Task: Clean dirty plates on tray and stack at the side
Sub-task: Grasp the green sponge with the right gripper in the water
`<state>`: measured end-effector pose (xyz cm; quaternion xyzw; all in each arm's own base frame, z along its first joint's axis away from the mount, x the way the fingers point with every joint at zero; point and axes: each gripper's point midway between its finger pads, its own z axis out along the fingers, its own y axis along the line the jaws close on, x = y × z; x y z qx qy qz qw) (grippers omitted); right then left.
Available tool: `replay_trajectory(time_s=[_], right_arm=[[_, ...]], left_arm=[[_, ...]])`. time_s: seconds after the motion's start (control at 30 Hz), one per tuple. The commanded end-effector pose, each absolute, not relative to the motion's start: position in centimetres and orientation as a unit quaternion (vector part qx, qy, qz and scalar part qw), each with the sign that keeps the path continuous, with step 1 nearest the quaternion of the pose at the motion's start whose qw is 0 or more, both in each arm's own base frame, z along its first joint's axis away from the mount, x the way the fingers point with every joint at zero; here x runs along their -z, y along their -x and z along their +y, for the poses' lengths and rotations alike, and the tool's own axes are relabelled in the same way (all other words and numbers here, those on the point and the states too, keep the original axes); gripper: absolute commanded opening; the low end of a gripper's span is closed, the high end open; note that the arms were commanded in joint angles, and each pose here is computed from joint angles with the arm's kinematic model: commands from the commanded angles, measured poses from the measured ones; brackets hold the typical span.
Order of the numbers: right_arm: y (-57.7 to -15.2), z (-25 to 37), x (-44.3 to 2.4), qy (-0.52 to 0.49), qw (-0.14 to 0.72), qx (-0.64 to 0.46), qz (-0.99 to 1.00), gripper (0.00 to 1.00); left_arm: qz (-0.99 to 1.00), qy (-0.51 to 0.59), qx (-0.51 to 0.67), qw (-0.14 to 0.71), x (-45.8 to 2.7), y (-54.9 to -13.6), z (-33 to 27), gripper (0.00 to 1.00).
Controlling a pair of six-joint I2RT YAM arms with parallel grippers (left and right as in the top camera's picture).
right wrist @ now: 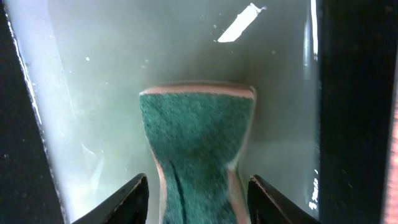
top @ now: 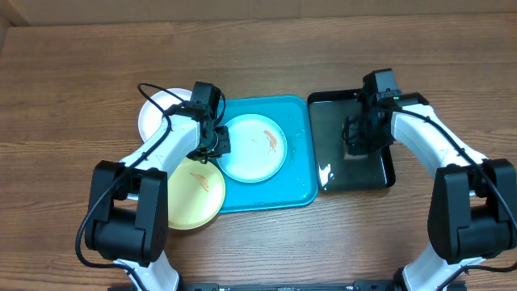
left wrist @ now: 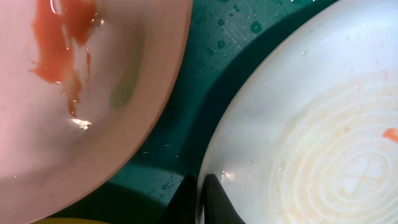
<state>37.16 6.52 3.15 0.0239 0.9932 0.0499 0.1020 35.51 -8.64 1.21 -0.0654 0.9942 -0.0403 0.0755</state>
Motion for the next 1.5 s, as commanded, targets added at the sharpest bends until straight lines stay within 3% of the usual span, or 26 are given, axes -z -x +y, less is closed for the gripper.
replay_trajectory(time_s=[0.0, 0.6, 0.7, 0.73, 1.1, 1.43, 1.47], right_arm=[[-36.6, 6.8, -2.3, -0.019, 0.098, -0.058, 0.993, 0.53], [-36.3, 6.7, -0.7, -0.019, 0.108, -0.059, 0.992, 0.44], [-36.3, 6.7, -0.7, -0.019, 0.108, -0.06, 0.992, 0.18], [-36.4, 6.7, -0.9, -0.019, 0.109, -0.06, 0.992, 0.04], [-37.9, 7.0, -6.8, -0.02, 0.097, -0.057, 0.993, 0.04], [-38.0, 7.0, -7.2, -0.02, 0.097, -0.058, 0.993, 0.04], [-38.0, 7.0, -7.2, -0.02, 0.096, -0.058, 0.993, 0.04]], left_arm=[[0.995, 0.063, 0.033, 0.065, -0.3, -35.1, -8.4, 0.05], [0.995, 0.063, 0.033, 0.065, -0.3, -35.1, -8.4, 0.05], [0.995, 0.063, 0.033, 0.065, -0.3, -35.1, -8.4, 0.05], [0.995, 0.063, 0.033, 0.065, -0.3, -35.1, -8.4, 0.05], [0.995, 0.063, 0.034, 0.067, -0.3, -35.2, -8.5, 0.04], [0.995, 0.063, 0.034, 0.067, -0.3, -35.2, -8.5, 0.07], [0.995, 0.063, 0.034, 0.067, -0.3, -35.2, -8.5, 0.04]])
